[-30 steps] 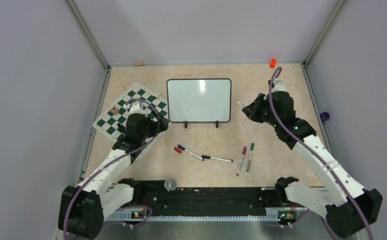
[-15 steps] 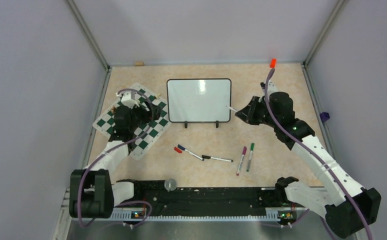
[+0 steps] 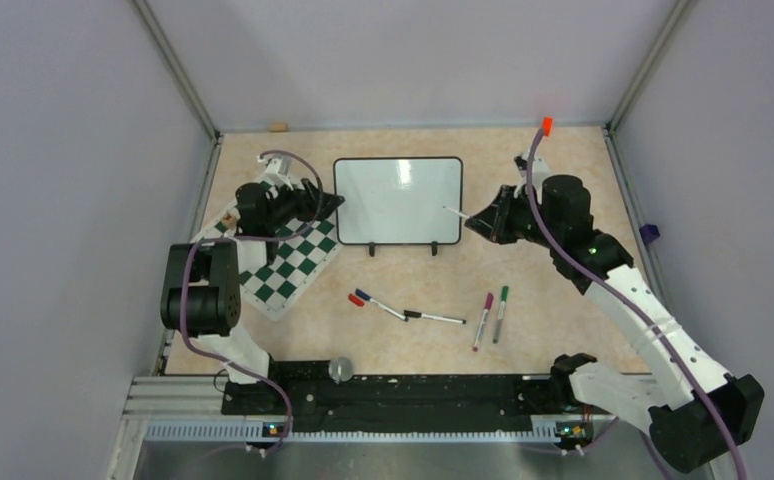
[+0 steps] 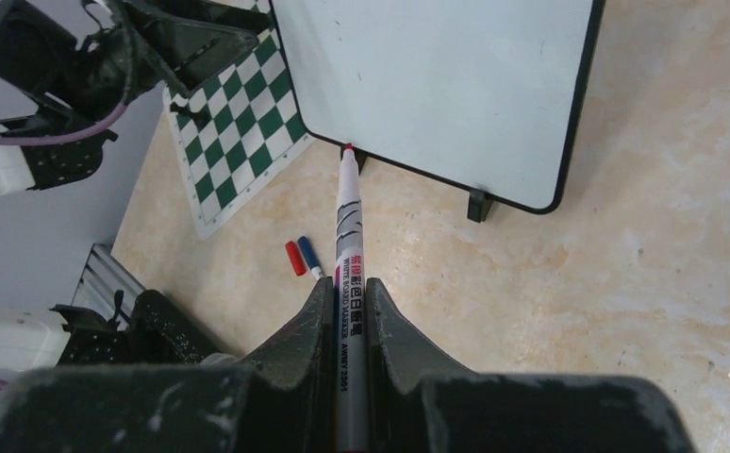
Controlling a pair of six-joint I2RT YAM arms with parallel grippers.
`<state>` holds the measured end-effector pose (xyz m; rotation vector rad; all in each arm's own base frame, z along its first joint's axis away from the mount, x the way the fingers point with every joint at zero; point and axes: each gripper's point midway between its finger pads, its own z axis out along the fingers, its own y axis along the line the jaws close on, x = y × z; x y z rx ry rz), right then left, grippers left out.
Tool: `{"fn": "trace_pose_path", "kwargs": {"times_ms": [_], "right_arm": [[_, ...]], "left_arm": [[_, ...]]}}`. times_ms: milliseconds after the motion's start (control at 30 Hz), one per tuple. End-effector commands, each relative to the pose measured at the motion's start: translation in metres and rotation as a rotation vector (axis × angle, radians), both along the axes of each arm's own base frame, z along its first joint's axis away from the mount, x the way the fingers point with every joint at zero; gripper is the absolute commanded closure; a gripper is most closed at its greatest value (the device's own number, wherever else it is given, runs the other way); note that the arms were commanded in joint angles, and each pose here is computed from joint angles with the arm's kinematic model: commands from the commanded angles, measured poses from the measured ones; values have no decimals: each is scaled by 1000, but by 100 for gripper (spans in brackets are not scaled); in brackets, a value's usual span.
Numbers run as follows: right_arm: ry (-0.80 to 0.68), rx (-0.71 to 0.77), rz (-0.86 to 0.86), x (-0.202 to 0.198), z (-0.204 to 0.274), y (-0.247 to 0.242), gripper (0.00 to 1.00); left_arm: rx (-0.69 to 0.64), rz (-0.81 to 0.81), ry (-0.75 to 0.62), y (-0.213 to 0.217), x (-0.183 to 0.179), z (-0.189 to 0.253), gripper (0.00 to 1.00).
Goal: Write a sentence on the whiteboard
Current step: Move the whiteboard to the center of the board.
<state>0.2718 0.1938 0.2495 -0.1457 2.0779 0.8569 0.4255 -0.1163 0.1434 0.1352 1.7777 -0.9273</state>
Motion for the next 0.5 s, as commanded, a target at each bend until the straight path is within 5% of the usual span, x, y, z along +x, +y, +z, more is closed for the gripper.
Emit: {"fn": "trace_pose_path", "kwargs": {"times_ms": [0,467], "right_arm": [[-108,26,48,2,36,5,100],[-89,7,38,4,29,3,100]], "left_arm": [[1,-95,-128,-7,18,24,14],[-120,-359,-52,-33,15,8,53]]}}
